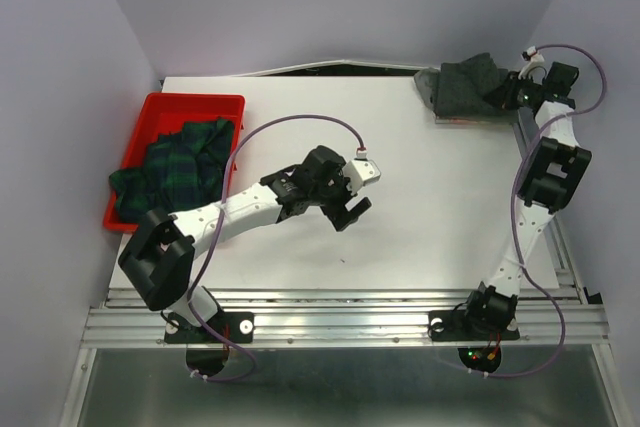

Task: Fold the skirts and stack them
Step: Neatly place the folded skirt to the corner, then grab the skirt from the pile

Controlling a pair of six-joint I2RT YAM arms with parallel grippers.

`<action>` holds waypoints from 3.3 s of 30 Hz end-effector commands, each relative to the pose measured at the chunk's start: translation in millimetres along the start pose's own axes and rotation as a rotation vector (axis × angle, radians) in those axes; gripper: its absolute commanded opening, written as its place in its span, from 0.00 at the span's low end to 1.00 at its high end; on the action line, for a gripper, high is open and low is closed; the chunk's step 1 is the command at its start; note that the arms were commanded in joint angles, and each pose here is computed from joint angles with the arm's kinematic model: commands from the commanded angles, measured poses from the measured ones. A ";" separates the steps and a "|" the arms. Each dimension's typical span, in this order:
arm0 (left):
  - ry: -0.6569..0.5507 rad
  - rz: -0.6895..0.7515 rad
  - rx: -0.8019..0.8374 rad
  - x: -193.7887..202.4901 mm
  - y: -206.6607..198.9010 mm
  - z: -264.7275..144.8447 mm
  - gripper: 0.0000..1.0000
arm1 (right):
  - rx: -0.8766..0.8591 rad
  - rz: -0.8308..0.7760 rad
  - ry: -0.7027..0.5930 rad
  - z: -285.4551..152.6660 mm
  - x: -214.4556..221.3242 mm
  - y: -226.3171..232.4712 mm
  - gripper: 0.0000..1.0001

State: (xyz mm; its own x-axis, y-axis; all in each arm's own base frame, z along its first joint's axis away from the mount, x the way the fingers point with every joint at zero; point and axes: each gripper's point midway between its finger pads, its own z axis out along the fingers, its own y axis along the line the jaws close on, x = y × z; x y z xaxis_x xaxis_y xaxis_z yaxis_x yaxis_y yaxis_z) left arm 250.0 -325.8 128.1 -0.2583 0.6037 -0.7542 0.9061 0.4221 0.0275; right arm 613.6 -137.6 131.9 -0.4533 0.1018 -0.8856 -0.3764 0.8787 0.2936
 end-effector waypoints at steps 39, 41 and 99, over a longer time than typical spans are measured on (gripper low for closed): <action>-0.191 -0.176 -0.051 -45.0 66.3 -47.9 0.99 | 0.426 -0.363 -0.349 -72.3 -177.3 32.2 1.00; -0.215 -0.195 -0.058 -47.2 78.5 -55.4 0.99 | 0.422 -0.369 -0.363 -81.4 -188.4 42.0 1.00; 0.422 -0.706 -0.825 258.5 282.4 -246.5 0.99 | -0.008 0.175 0.230 -167.0 126.5 282.9 1.00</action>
State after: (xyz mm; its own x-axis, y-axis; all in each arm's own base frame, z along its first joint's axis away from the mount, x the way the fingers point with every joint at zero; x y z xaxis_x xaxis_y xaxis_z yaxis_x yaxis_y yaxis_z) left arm 363.1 105.3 112.2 -0.8286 0.1926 -0.5256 0.1101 0.9767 0.1844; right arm 307.6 44.5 156.8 -0.7119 0.1445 -0.6873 -0.2564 0.8576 0.4459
